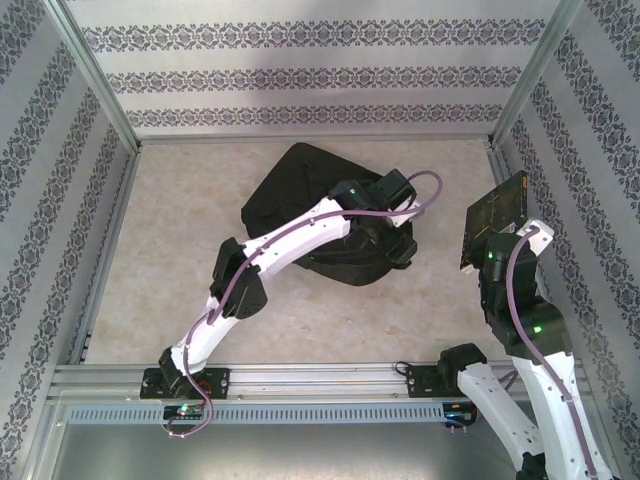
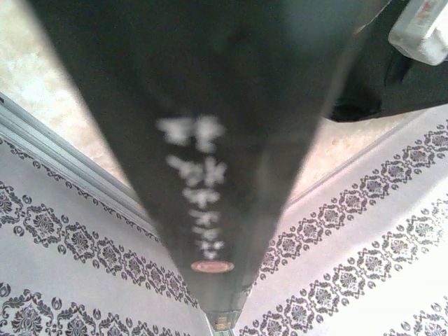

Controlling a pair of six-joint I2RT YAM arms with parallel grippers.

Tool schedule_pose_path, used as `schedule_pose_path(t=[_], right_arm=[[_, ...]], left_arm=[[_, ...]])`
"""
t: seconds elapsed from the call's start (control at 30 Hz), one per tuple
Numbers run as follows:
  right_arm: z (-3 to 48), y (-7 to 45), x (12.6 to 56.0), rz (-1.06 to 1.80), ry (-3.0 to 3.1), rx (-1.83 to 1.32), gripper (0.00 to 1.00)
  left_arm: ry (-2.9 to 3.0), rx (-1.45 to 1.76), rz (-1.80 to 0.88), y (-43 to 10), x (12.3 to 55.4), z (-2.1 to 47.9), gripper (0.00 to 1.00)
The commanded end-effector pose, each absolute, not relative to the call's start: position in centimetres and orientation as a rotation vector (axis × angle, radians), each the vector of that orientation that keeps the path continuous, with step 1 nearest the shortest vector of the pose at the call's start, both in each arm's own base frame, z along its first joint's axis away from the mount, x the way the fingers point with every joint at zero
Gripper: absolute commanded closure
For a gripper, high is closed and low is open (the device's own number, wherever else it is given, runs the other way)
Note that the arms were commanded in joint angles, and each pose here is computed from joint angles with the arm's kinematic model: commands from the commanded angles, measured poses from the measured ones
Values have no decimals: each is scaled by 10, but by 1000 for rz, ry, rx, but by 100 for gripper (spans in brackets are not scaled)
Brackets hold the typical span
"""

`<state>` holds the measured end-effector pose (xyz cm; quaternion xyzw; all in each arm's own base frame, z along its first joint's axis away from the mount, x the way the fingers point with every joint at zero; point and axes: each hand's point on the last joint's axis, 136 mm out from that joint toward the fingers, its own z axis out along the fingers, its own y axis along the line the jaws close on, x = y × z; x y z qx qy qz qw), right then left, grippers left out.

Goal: Pack books, pencil case, and school supplies into a backpack

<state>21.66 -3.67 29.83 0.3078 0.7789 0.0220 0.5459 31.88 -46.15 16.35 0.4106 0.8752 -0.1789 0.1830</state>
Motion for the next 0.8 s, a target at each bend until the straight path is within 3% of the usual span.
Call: schedule_pose_path(t=[0.0, 0.37, 0.63, 0.77], right_arm=[[323, -33, 223, 122, 1773, 705, 100], [315, -29, 226, 182, 1781, 713, 100], [312, -26, 227, 206, 1789, 711, 100], [308, -23, 228, 225, 1801, 715, 100]], left_arm=[[2473, 1224, -375, -446, 321, 159, 24], [2470, 1242, -314, -448, 330, 141, 54], [2498, 1254, -379, -454, 324, 132, 62], [2495, 1258, -411, -457, 322, 133, 83]])
